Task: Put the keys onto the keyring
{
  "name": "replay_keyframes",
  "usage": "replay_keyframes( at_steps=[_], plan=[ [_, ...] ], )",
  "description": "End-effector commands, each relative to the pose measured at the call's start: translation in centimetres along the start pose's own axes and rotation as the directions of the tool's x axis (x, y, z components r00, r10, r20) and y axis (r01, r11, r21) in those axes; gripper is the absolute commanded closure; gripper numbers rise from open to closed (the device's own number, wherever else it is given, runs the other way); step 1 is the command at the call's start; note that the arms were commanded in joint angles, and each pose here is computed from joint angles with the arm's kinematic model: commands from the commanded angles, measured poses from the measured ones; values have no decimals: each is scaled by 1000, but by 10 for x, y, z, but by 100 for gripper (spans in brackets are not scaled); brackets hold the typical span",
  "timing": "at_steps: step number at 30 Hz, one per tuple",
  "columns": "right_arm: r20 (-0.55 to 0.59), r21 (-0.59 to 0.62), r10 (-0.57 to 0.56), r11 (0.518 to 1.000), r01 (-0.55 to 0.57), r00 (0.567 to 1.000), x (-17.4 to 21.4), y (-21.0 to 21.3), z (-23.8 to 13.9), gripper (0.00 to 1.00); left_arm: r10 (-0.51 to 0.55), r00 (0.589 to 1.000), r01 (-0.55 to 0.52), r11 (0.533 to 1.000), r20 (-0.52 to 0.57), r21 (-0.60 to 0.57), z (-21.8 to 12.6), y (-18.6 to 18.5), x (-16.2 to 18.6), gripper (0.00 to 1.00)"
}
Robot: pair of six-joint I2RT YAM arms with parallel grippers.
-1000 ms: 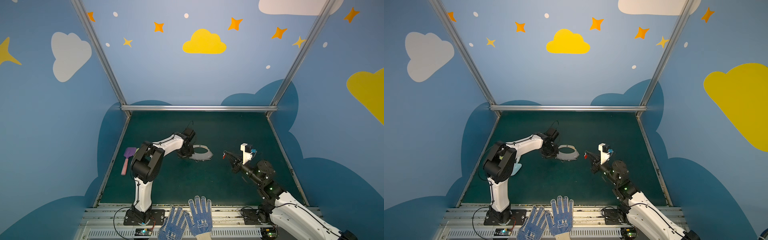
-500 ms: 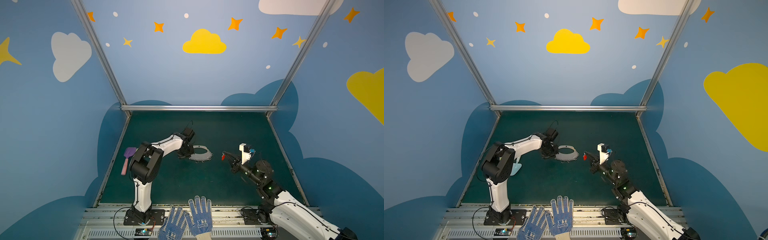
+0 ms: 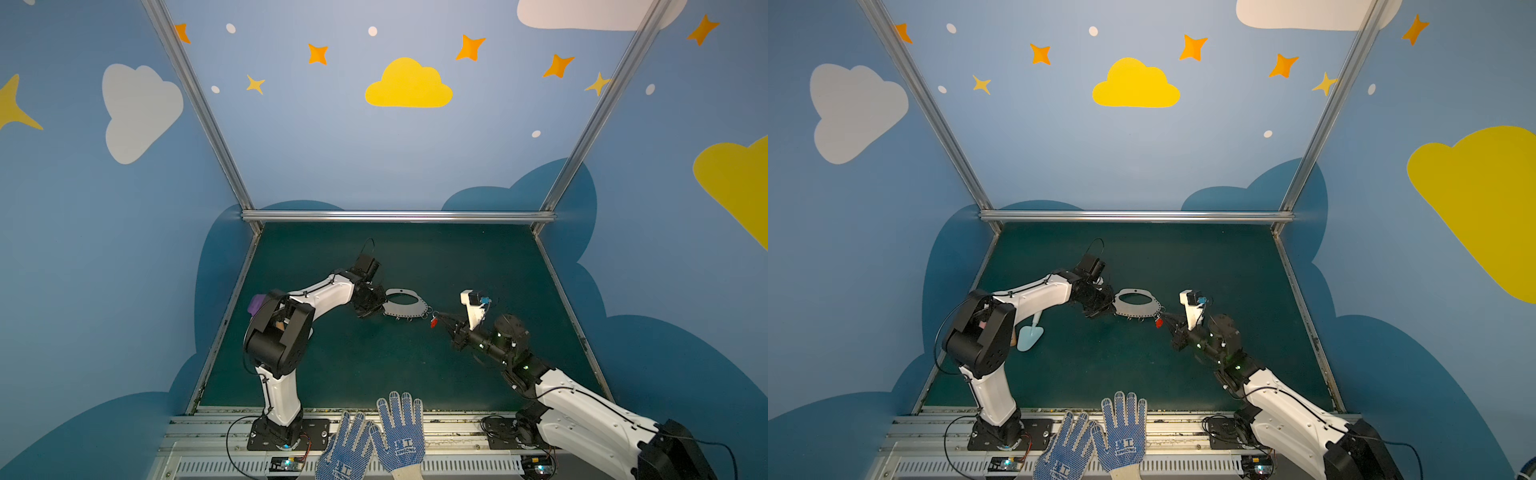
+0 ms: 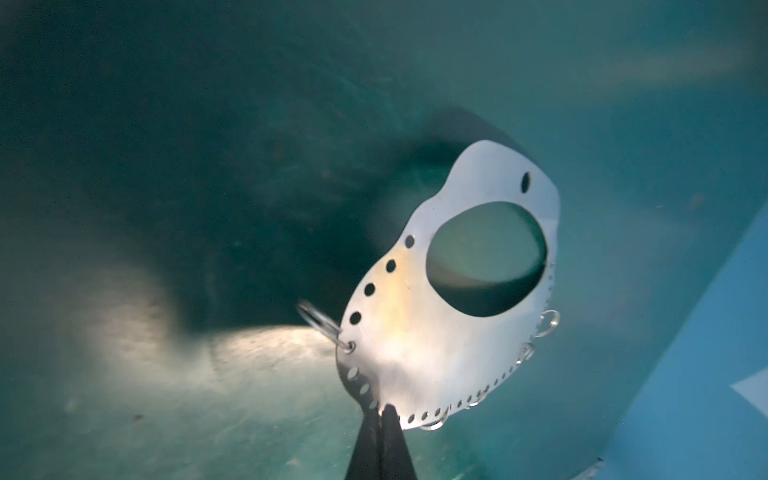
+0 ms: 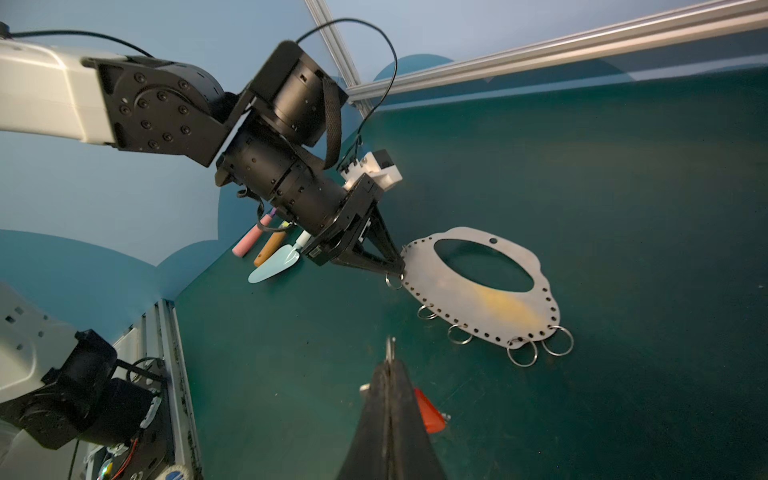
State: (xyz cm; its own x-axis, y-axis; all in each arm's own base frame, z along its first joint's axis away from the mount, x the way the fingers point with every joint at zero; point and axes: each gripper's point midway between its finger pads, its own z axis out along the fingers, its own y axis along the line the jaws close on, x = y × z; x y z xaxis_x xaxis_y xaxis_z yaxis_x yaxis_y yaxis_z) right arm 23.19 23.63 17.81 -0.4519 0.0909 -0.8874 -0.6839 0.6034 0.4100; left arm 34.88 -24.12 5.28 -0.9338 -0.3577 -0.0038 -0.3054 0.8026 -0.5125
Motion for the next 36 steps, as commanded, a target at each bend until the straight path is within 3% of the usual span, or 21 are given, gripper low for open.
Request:
replay_keyframes(
  at_steps=[1,20,36],
  plan=[
    [32,-53,-5,999,7,999,-11,11,6,100,-34,999,34,993,-2,113,-7,-22,-1,96],
    [-75,-109,129,985,-137,989,29,0,74,100,-66,998,63,984,17,167,-3,-23,1,96],
    [-123,-179,164,966,-184,979,55,-1,123,100,-78,997,75,979,9,187,-4,-25,3,96]
  ],
)
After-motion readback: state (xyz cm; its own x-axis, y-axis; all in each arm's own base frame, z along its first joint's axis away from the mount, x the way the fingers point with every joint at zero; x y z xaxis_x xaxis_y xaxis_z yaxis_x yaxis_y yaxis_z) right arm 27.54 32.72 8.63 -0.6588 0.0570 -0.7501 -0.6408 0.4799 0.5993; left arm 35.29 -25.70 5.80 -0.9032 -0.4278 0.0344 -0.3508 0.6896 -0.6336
